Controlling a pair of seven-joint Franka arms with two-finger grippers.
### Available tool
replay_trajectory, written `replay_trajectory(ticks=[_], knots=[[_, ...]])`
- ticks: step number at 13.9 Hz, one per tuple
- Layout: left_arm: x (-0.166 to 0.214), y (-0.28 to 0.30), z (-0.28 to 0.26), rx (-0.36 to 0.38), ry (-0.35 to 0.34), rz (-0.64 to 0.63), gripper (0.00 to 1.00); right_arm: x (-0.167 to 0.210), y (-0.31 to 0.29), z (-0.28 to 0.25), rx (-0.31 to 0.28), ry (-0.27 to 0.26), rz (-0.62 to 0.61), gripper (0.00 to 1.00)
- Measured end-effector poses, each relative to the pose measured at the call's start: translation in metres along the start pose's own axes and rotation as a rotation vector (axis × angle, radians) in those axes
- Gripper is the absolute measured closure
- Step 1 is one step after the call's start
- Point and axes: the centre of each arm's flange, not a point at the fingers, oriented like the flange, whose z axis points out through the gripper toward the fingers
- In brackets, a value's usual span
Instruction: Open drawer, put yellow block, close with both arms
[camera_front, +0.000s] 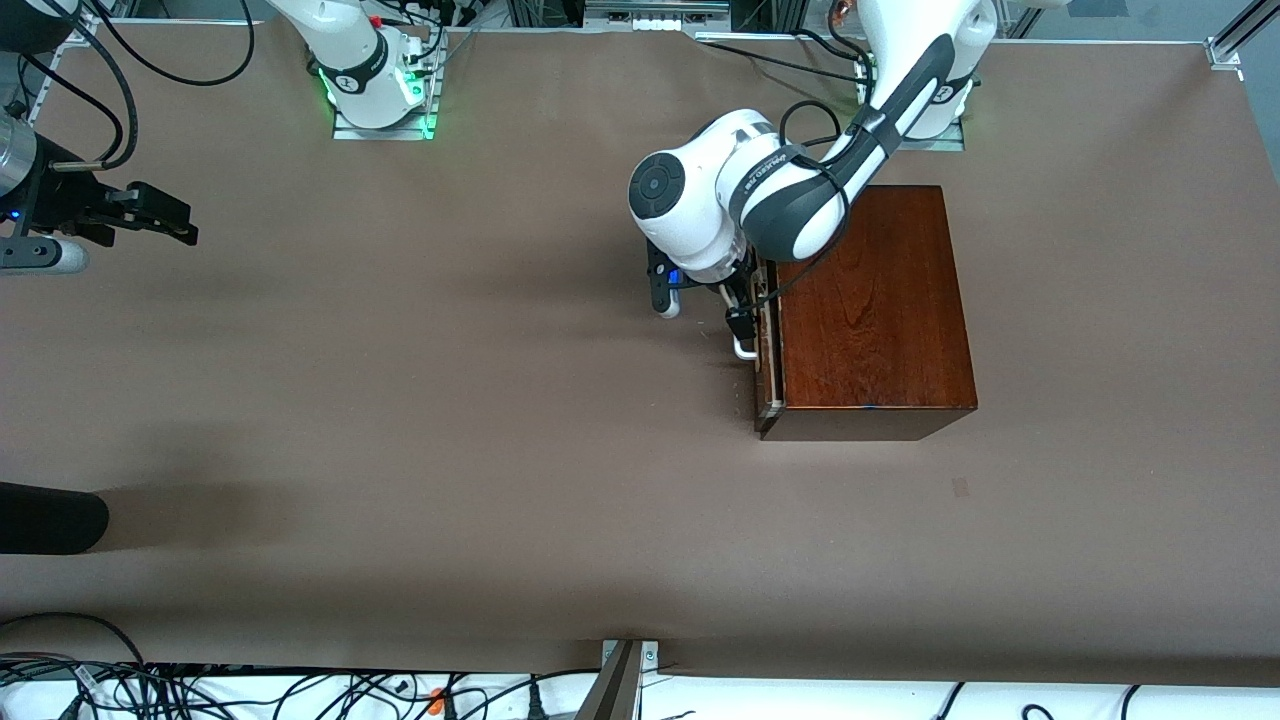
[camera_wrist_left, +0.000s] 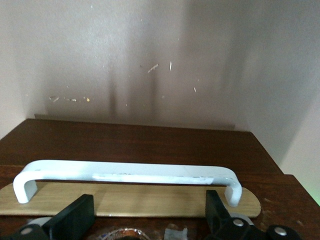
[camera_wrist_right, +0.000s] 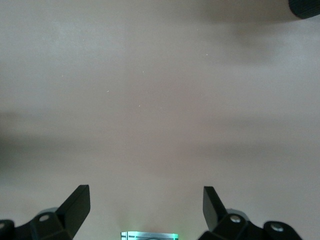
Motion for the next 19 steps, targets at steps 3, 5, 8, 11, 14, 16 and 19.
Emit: replay_trajectory(ticks=[3,5,8,11,14,16,19], knots=[[-0.011,-0.003,0.003,-0.014,-0.022,-0.001,0.0,0.0,0.0,0.0,0.0,-0.001,0.0,0.0],[-0.012,-0.003,0.003,-0.015,-0.023,0.001,0.0,0.0,0.0,0.0,0.0,-0.002,0.0,0.0],[-0.011,-0.002,0.002,-0.012,-0.021,-0.006,0.0,0.0,0.0,0.0,0.0,-0.002,0.0,0.0],[-0.003,0.003,-0.025,0.027,0.024,-0.161,0.0,0.0,0.0,0.0,0.0,-0.002,0.0,0.0],[0.002,0.013,-0.084,0.037,0.12,-0.468,0.0,0.0,0.0,0.0,0.0,-0.002,-0.001,0.0],[-0.016,0.012,-0.128,-0.003,0.164,-0.689,0.0,0.0,0.0,0.0,0.0,-0.003,-0.001,0.0],[-0.064,0.006,-0.194,-0.064,0.221,-0.931,0.0,0.0,-0.001,0.0,0.0,-0.003,-0.001,0.0]])
